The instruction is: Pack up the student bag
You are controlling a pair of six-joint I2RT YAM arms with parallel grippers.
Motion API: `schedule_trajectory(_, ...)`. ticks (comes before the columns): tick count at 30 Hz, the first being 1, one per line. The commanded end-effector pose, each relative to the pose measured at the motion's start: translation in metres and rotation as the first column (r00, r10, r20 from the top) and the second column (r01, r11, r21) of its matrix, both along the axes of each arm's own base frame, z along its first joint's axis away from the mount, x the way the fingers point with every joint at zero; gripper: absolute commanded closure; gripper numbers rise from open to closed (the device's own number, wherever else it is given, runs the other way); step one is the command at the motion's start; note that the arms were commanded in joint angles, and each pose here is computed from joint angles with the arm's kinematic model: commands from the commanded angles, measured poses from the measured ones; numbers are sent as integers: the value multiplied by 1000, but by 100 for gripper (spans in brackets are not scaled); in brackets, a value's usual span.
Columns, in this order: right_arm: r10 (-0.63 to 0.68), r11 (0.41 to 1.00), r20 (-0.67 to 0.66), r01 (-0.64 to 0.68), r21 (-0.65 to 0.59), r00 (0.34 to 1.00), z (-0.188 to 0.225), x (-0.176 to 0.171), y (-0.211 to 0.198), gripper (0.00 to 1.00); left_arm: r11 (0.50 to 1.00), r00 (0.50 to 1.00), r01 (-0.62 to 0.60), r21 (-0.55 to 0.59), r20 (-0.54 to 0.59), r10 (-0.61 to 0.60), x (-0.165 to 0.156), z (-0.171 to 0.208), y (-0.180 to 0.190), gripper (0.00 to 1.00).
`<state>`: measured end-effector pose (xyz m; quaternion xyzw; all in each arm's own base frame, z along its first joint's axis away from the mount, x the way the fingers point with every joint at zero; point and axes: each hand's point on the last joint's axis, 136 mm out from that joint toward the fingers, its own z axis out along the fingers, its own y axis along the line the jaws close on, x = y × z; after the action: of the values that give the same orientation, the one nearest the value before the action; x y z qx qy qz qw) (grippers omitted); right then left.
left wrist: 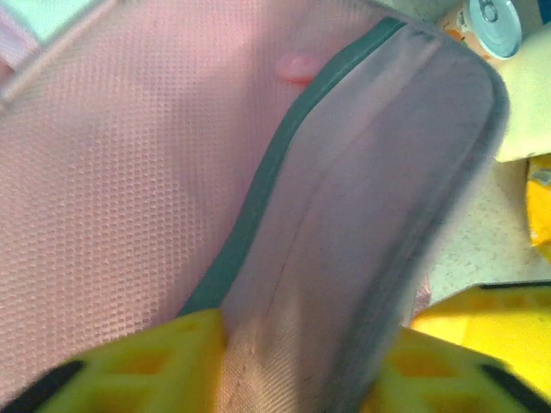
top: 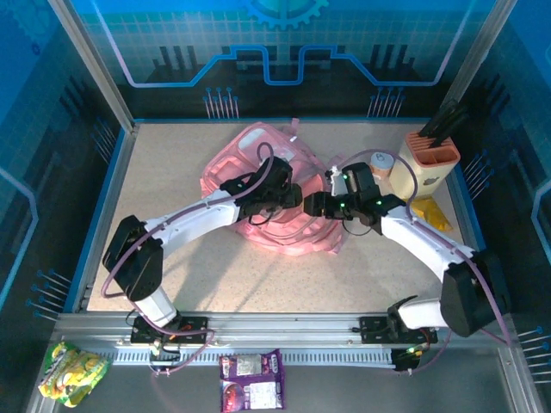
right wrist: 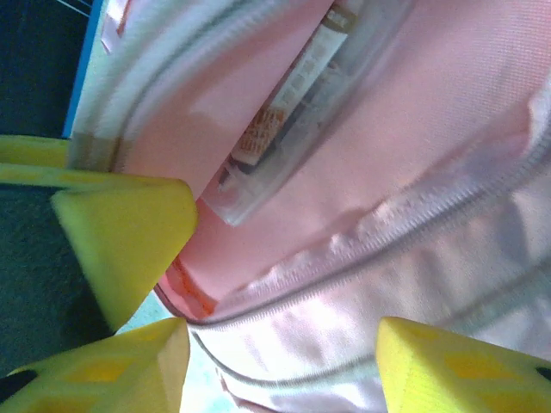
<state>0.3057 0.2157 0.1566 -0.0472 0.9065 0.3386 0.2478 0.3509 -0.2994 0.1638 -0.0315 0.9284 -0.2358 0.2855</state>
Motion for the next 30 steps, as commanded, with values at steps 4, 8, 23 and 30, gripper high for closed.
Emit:
schedule_trajectory(4,20,989,-39,-25,-143,999,-29,-21,-17,37,976,993,-113,-184,5,116,-28,18,31,33)
schedule_trajectory(8,45,985,-37,-50,-163,998,-34,-26,-9,33,943,967,-254,-213,-47,250,-39,2,68,27)
schedule_trajectory(23,142,954,27,-130,-272,989,-41,-47,20,23,817,891,-452,-358,-216,398,-30,-33,97,30)
schedule_trajectory(30,147,944,49,-125,-305,988,-40,-49,21,23,797,889,-456,-396,-240,390,-14,-28,82,43)
